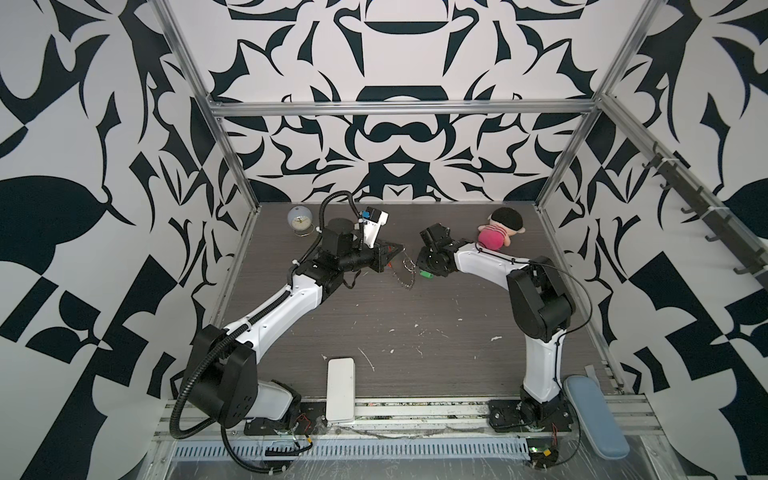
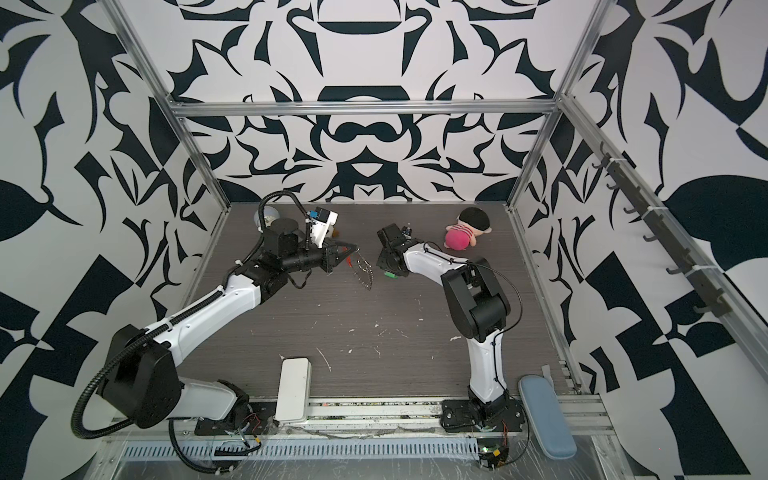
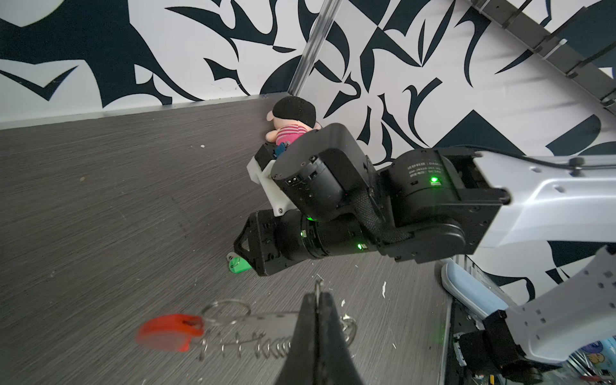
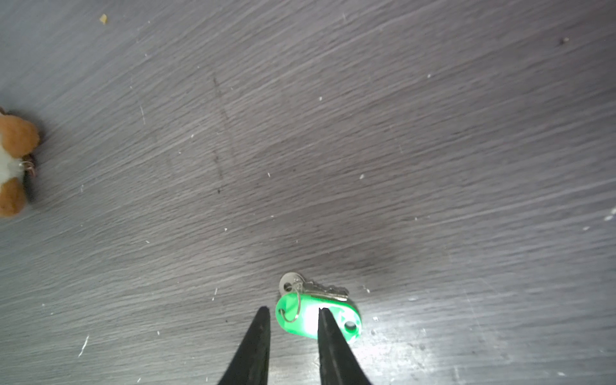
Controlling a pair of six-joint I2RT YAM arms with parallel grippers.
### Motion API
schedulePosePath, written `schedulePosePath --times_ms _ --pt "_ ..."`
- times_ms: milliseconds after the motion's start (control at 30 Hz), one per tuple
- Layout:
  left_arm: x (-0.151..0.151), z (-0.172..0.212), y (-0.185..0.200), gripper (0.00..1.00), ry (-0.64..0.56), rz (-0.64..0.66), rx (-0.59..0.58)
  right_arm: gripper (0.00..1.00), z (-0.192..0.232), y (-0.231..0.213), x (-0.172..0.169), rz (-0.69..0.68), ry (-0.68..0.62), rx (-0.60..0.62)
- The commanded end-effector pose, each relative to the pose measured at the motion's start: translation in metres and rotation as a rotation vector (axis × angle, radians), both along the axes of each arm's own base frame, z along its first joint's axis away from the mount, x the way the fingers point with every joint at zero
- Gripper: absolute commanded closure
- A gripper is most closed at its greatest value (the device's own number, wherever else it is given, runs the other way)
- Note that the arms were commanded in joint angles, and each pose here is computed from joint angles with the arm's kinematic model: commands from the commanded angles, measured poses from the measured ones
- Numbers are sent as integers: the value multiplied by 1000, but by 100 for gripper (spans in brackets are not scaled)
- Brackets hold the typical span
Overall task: Put the keys on the keyring
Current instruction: 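Lower the right gripper over the green key tag on the table, then close the right gripper on the key ring of the green tag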
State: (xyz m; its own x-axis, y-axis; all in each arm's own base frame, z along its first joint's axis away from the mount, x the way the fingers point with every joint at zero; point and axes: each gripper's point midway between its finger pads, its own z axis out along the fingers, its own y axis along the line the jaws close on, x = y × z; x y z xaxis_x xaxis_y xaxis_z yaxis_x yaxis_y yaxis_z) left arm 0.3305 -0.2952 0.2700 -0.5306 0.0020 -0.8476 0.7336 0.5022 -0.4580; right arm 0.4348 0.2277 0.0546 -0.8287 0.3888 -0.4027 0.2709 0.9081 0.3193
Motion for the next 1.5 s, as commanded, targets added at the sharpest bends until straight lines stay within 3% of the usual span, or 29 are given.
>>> schedulePosePath --times_ms 0,367,733,867,1033,1167,1333,1467 --pt "-6 23 6 100 -69 10 -26 72 1 6 4 -27 -11 5" --pt "-12 25 12 100 -89 20 -9 75 -11 15 6 -22 6 5" --pt "-17 29 16 100 -98 22 5 100 -17 15 6 0 11 -13" --pt "-24 36 21 100 -106 32 4 100 3 10 1 120 -5 -87" --pt "-28 33 26 100 -100 56 -31 100 12 -11 -38 363 91 -259" --pt "-27 27 24 100 -64 65 -100 100 -2 -30 -74 436 139 -323" --pt "-20 20 17 100 -13 63 -142 100 -3 -33 -105 469 93 -271" --pt "-11 15 5 100 24 23 -126 100 -6 -26 -106 469 69 -221"
